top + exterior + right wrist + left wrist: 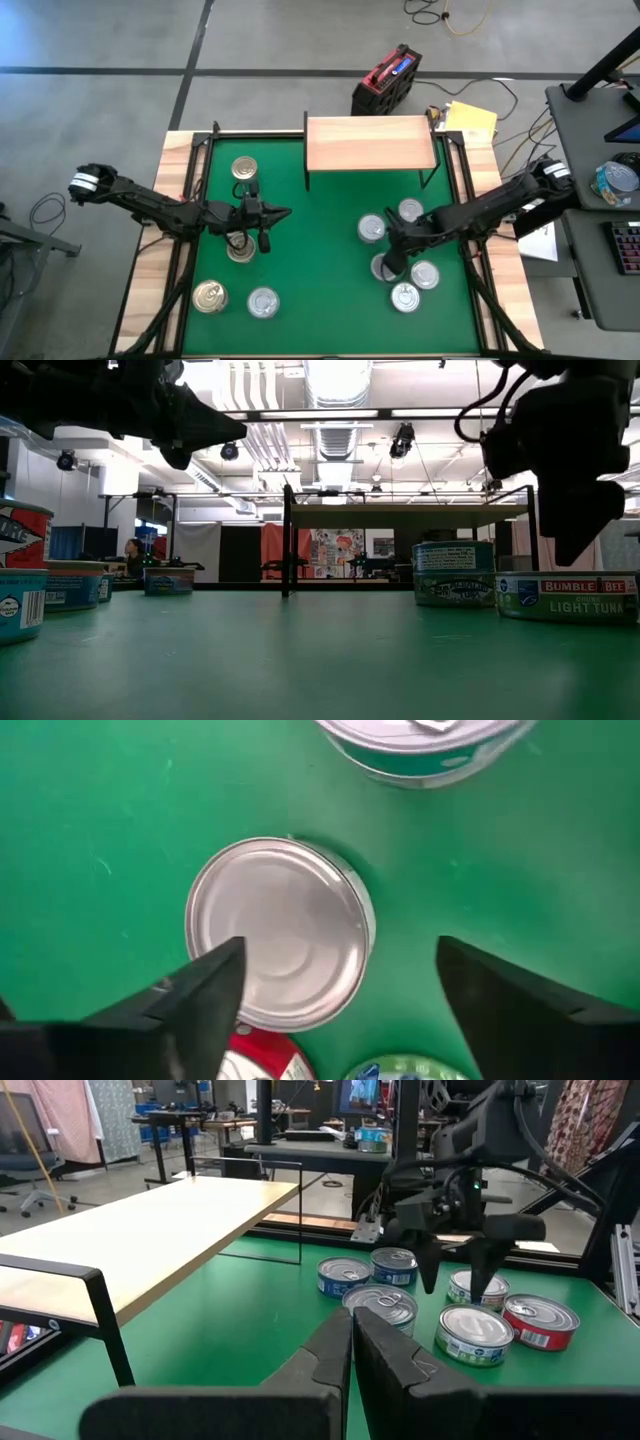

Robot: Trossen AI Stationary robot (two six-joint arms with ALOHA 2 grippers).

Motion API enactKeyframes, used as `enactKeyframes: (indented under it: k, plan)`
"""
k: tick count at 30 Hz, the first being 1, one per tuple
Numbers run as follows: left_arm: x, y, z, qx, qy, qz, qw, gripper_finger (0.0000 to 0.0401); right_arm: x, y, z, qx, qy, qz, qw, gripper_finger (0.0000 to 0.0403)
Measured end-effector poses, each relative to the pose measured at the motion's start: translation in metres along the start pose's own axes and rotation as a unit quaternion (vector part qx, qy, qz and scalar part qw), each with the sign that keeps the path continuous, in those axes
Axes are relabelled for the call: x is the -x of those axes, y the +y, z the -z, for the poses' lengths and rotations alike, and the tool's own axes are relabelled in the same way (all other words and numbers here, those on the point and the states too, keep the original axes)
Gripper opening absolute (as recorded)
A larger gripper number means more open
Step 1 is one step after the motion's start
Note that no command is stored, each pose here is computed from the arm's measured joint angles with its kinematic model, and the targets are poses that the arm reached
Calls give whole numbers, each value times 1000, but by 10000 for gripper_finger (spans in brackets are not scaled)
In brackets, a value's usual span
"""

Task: Stack canned seafood by type on shelf
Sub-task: Put the green tuna can on the shelf

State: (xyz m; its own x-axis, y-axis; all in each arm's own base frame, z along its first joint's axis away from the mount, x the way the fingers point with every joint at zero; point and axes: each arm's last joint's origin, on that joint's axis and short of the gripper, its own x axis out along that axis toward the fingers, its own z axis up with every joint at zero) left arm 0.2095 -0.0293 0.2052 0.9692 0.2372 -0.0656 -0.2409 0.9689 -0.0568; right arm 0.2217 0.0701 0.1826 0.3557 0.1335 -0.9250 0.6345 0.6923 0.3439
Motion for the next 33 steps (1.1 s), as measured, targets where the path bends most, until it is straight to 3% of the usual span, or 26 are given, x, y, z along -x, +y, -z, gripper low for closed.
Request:
enactKeyframes:
  k: [5, 24, 28, 33]
  plan:
    - [0, 0, 0, 0, 0, 0, 1000, 0, -7, 1, 1, 4, 28, 2, 1000, 372]
    - [0, 0, 1, -3, 5, 0, 1000, 0, -42, 9, -4, 37, 37, 0, 999, 372]
    - [0, 0, 1, -3, 6, 0, 1000, 0, -43, 9, -4, 37, 39, 2, 999, 344]
    - [0, 0, 1, -3, 5, 0, 1000, 0, -42, 10, -4, 46, 36, -4, 998, 266]
